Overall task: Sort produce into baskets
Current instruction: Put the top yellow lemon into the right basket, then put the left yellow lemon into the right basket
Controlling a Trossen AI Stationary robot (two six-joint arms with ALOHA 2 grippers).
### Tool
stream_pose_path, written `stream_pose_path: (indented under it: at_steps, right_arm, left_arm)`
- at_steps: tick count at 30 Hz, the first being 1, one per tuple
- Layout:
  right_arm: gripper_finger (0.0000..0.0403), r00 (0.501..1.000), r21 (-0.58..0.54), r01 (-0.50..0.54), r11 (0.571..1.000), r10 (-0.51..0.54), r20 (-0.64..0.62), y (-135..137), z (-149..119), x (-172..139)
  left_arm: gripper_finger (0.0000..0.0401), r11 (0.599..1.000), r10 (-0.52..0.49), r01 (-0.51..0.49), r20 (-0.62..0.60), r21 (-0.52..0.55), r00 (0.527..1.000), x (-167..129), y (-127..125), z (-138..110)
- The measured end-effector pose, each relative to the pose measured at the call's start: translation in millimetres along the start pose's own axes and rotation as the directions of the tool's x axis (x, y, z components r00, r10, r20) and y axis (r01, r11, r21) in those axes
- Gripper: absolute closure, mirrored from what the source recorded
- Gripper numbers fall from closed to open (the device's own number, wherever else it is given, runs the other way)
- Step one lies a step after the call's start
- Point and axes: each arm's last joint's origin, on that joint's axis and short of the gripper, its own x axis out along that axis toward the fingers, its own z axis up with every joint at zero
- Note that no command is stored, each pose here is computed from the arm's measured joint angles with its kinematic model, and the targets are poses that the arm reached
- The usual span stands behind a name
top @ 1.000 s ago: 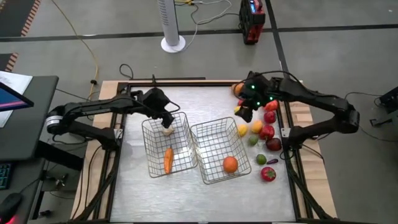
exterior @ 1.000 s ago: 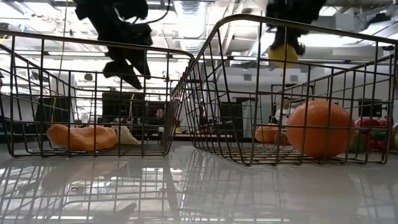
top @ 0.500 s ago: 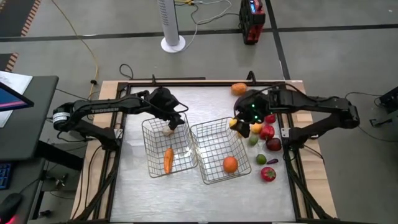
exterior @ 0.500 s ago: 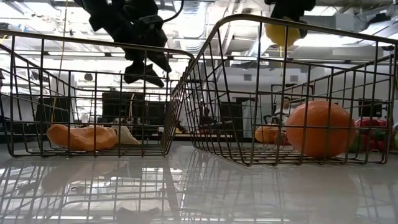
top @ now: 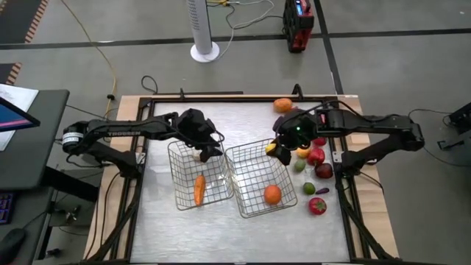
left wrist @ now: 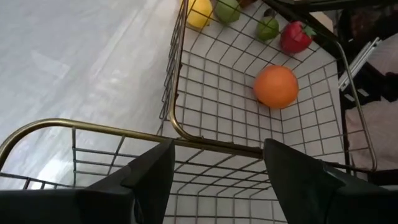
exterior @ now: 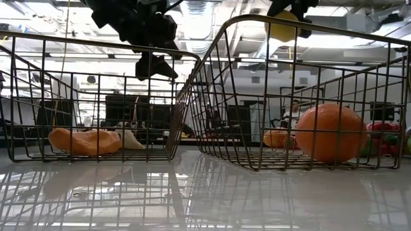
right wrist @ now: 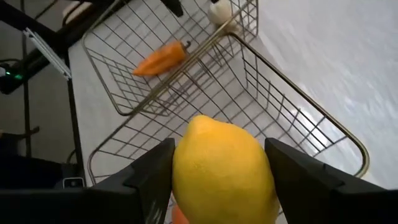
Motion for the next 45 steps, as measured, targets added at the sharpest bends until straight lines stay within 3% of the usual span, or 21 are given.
stream_pose_path:
  at_steps: [10, 17, 24, 32, 40, 45]
  right_arm:
    - [0.0135, 0.997, -0.018, -0.023, 1.0, 0.022, -0.072, 7.4, -2.0, 24.1]
    - [0.0095, 0.986, 0.001, -0.035, 0.999, 0.034, -0.16, 5.3, -2.8, 48.5]
    - [0.0058, 0.983, 0.029, -0.019, 0.999, 0.024, -0.184, -3.3, -0.3, 54.4]
    - [0.0062, 0.987, 0.022, -0.001, 1.0, 0.005, -0.163, -13.2, 3.6, 43.5]
    - [0.0065, 0.947, 0.012, 0.158, 0.987, -0.148, -0.286, -35.7, -5.9, 34.9]
    - [0.0065, 0.945, -0.035, 0.256, 0.966, -0.258, -0.202, -42.0, -10.5, 12.3]
  left_arm:
    - [0.0167, 1.0, -0.016, 0.016, 0.005, -0.01, 1.0, -3.4, -3.9, -0.3]
    - [0.0167, 0.998, -0.062, 0.062, -0.002, -0.007, 0.998, -7.5, -7.2, -0.5]
    - [0.0167, 0.985, -0.172, 0.174, -0.099, 0.01, 0.98, 2.5, -35.3, -15.9]
    - [0.0167, 0.981, -0.19, 0.192, -0.156, -0.001, 0.969, 8.1, -69.5, -37.2]
    - [0.0167, 0.976, -0.212, 0.191, -0.251, -0.105, 0.945, 5.0, -77.7, -49.9]
    - [0.0167, 0.982, -0.166, 0.146, -0.176, -0.119, 0.97, -10.1, -80.6, -47.5]
